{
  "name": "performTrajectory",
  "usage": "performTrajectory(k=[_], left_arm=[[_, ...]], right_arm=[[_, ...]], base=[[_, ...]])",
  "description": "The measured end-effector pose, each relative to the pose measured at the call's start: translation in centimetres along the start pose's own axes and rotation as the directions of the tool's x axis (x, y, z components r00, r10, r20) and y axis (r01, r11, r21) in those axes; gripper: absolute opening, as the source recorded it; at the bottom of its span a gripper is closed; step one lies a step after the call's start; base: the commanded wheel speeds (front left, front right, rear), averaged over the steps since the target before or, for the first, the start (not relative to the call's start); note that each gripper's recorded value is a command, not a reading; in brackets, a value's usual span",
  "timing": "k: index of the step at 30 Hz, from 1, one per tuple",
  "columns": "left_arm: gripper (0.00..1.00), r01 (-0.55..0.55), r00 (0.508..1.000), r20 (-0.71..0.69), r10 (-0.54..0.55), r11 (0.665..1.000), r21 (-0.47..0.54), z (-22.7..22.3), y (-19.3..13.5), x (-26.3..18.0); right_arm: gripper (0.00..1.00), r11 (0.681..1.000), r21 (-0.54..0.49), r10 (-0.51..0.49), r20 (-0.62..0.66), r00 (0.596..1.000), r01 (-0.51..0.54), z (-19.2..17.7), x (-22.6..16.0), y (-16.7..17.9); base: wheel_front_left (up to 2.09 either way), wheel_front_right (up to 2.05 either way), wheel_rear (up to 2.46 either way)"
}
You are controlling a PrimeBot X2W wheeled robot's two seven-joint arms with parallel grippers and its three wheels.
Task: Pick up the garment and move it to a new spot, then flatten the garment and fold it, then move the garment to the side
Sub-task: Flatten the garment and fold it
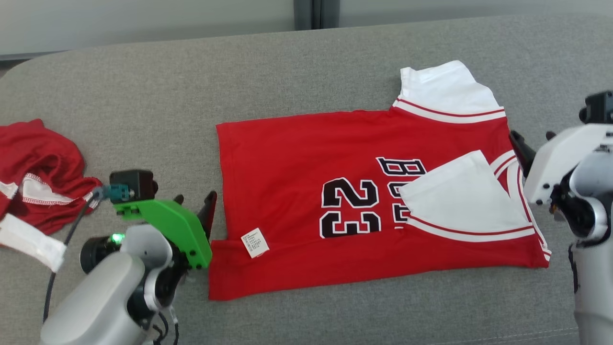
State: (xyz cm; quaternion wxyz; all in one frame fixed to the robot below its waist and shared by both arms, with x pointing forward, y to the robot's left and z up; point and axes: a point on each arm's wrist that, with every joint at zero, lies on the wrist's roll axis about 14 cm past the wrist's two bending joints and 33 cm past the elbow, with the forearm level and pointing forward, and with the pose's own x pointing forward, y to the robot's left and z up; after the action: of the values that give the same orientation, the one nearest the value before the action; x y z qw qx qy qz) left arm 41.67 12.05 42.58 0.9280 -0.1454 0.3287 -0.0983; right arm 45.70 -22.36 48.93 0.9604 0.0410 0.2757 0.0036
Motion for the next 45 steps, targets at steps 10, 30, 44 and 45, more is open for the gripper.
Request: performTrajectory(k=[10,30,44,45], left_arm=[[1.0,0.008,0.999,-0.038,-0.007,1.0,0.016,5.6,-0.7,6.9],[0.0,-0.023,0.976,-0.209,0.064,0.981,0.193,2.7,1.4,14.2],[0.0,0.042,0.983,-0.186,-0.006,0.982,0.186,1.4,0.3,14.9],[0.0,0.043,0.983,-0.183,-0.009,0.982,0.184,1.4,0.2,14.9]], right_arm=[[1.0,0.989,-0.125,0.078,0.027,0.997,-0.074,7.0,6.8,2.7],[1.0,0.974,-0.214,0.065,-0.042,0.997,-0.073,6.3,15.1,2.0],[1.0,0.955,-0.294,-0.037,-0.208,0.977,-0.027,2.2,19.3,-0.2],[1.0,0.951,-0.309,-0.05,-0.219,0.975,-0.021,1.9,19.6,-0.5]], base=[[0.0,0.0,0.0],[0.0,0.0,0.0],[0.0,0.0,0.0],[0.0,0.0,0.0]])
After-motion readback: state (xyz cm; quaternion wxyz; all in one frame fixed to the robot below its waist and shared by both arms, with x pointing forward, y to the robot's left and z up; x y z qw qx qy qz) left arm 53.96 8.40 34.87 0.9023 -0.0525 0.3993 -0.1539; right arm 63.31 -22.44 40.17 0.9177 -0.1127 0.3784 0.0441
